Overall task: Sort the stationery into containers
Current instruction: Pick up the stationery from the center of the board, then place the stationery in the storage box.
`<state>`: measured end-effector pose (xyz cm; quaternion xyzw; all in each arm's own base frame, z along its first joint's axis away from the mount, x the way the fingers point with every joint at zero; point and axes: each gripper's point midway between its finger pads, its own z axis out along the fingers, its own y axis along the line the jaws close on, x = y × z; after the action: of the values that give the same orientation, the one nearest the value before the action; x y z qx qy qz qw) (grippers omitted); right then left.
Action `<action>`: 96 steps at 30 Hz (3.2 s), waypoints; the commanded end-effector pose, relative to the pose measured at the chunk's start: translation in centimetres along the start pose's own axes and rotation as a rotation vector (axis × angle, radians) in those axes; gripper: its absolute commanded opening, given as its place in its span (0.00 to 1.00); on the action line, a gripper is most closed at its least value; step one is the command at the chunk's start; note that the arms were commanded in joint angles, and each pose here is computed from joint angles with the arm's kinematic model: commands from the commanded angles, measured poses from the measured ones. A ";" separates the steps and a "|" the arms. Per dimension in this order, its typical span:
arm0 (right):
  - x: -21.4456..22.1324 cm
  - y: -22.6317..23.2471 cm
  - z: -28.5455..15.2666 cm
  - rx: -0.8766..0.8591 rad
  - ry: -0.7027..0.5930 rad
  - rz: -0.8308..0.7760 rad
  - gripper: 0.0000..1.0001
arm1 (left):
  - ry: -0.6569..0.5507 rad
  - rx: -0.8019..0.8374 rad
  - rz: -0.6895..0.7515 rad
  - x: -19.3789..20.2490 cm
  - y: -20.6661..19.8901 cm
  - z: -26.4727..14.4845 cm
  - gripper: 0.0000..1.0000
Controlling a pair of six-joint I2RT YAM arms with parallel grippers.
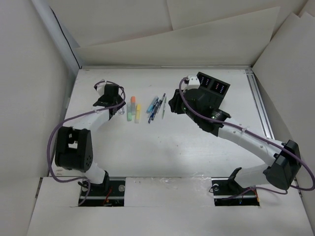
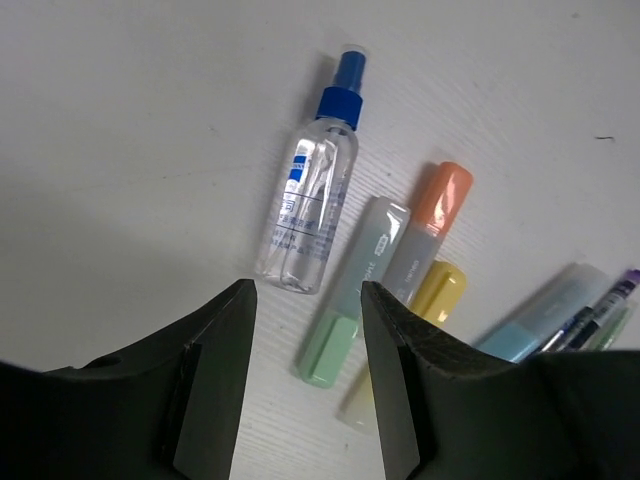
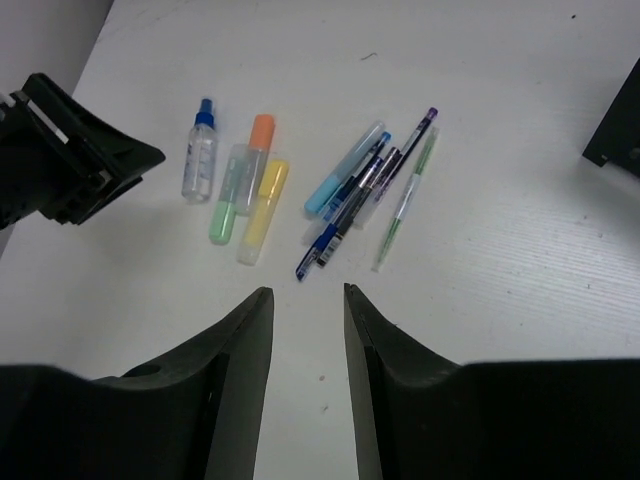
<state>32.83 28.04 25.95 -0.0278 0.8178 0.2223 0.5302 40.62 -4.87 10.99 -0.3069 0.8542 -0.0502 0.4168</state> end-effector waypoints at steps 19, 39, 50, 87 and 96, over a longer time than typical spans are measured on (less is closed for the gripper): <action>0.4 1.2 1.1 -0.101 0.003 0.024 0.43 | 0.041 -0.145 0.103 1.5 0.6 6.6 0.42; -0.1 3.8 1.2 -0.316 0.083 0.075 0.68 | -0.129 0.052 0.110 -0.8 -5.4 -4.1 0.00; -6.1 -0.4 -1.7 -0.457 0.028 0.160 0.81 | 0.015 0.867 0.267 7.5 -12.3 -15.7 0.00; -0.4 4.1 2.0 -0.605 0.238 0.173 0.23 | 0.062 1.277 0.428 11.9 -16.7 -21.9 0.00; -3.2 2.6 2.1 -0.501 0.121 0.174 0.03 | 0.073 1.266 0.399 12.1 -17.0 -21.3 0.46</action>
<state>33.75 31.48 24.74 -0.1043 0.7975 0.4724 0.3604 27.17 -28.64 19.90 0.1590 0.7459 -0.4537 0.4610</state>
